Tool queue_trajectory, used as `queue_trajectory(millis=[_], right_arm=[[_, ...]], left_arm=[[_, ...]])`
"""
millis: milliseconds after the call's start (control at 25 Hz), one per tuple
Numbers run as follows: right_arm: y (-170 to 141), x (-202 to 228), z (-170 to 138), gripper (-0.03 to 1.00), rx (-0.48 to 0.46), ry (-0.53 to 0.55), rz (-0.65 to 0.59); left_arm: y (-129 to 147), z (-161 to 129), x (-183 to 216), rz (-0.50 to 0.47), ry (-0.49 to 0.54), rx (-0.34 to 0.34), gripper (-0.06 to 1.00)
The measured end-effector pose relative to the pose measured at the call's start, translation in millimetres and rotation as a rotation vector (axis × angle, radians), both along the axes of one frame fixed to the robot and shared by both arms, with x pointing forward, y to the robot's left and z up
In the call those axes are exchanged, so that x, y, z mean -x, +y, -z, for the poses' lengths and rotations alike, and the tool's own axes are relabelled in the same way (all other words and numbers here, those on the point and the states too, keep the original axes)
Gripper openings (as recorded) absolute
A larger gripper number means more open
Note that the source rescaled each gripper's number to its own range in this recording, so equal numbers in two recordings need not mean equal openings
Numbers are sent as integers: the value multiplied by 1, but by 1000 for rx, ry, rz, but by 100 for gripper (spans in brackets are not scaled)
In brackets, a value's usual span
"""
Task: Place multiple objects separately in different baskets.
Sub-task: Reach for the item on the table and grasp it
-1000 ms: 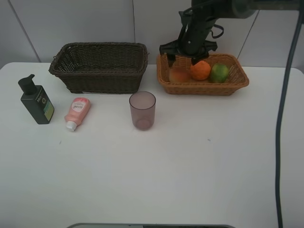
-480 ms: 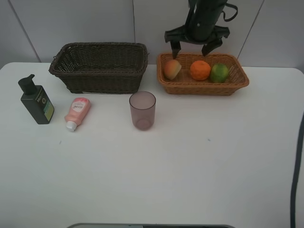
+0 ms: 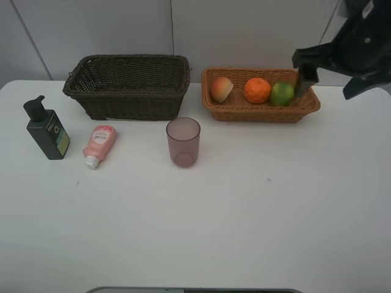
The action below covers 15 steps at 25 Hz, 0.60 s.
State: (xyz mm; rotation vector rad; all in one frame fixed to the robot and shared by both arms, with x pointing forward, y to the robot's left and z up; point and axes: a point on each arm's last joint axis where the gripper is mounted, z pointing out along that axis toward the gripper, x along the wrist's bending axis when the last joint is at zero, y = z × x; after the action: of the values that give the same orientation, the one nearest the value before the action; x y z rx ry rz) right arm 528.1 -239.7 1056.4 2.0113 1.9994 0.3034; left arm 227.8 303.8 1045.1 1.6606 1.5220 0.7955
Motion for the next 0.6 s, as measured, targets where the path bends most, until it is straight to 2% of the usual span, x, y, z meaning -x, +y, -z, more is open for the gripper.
queue_trajectory(millis=[160,280,440,600], right_arm=[[-37,49,-16,83,-7,-56,94],[-53,84,-27,83,-2,-97,131],[-60,134,-47,83,-6,-192,134],[-61,190,-66,83,-26,-350,81]], left_arm=[[0,0,0,0,0,0,98],[0,0,0,0,0,0,98],[0,0,0,0,0,0,98],[0,0,0,0,0,0,98]])
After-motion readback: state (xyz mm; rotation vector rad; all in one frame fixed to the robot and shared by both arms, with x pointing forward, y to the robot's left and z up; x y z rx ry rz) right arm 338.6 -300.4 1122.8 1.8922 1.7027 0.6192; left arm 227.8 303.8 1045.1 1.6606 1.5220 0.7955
